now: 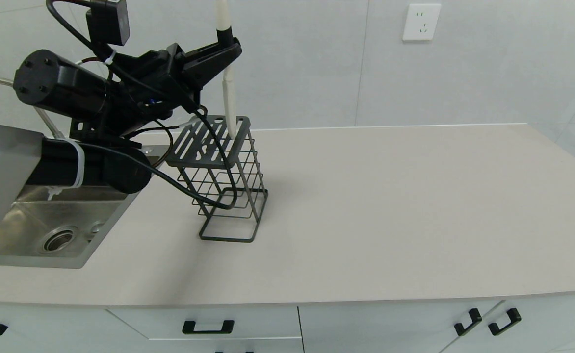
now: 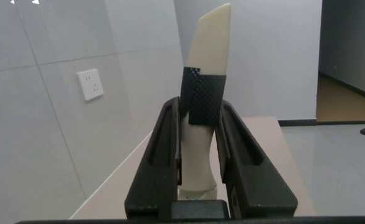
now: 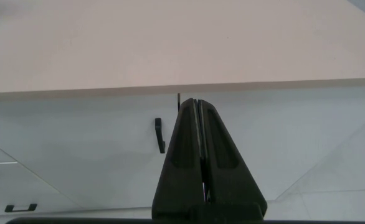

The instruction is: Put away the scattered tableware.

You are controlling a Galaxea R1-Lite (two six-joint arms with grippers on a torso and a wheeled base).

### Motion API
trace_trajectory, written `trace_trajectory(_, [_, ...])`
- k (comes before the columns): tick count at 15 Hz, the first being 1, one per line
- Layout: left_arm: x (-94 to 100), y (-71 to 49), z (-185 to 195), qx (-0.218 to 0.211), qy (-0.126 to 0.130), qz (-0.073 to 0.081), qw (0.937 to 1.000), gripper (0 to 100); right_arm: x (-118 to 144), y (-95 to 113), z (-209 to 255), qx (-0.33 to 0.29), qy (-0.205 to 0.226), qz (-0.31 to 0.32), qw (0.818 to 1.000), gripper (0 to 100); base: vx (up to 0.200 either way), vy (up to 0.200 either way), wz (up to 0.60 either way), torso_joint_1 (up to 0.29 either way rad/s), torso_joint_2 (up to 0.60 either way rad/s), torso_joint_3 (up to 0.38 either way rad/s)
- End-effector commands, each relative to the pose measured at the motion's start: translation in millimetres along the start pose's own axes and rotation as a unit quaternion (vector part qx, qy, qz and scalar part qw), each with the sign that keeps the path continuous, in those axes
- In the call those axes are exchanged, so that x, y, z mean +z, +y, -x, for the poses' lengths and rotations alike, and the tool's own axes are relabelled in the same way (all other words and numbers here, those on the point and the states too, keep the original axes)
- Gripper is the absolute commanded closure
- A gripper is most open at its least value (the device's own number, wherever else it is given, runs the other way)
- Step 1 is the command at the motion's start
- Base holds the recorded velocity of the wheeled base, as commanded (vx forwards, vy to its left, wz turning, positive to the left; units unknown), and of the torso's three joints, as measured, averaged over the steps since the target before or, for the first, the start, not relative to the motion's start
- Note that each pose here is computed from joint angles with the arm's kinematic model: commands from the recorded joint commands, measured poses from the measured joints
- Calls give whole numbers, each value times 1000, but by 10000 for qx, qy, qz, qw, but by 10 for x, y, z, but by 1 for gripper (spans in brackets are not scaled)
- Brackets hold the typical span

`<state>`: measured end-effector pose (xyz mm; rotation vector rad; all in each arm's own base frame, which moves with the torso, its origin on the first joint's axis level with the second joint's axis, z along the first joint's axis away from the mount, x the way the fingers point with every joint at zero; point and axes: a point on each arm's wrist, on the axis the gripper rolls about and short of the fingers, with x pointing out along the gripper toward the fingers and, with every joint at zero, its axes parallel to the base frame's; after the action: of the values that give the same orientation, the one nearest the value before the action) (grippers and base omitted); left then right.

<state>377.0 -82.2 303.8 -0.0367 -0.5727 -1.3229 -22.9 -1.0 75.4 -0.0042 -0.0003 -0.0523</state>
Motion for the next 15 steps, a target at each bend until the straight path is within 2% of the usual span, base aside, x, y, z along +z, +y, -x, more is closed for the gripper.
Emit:
trace_trajectory(1, [-30, 10, 5, 8, 11, 25, 10000, 100, 1, 0, -1, 1, 2, 2, 10000, 100, 0, 0, 0, 0, 0, 0])
trace_trajectory(11, [33, 24, 66, 85, 28, -43, 10000, 100, 1, 0, -1, 1, 2, 2, 10000, 100, 0, 0, 0, 0, 0, 0])
trace_trajectory(15, [19, 11, 76, 94, 54, -4, 9999, 100, 1, 0, -1, 1, 2, -6, 10000, 100, 0, 0, 0, 0, 0, 0])
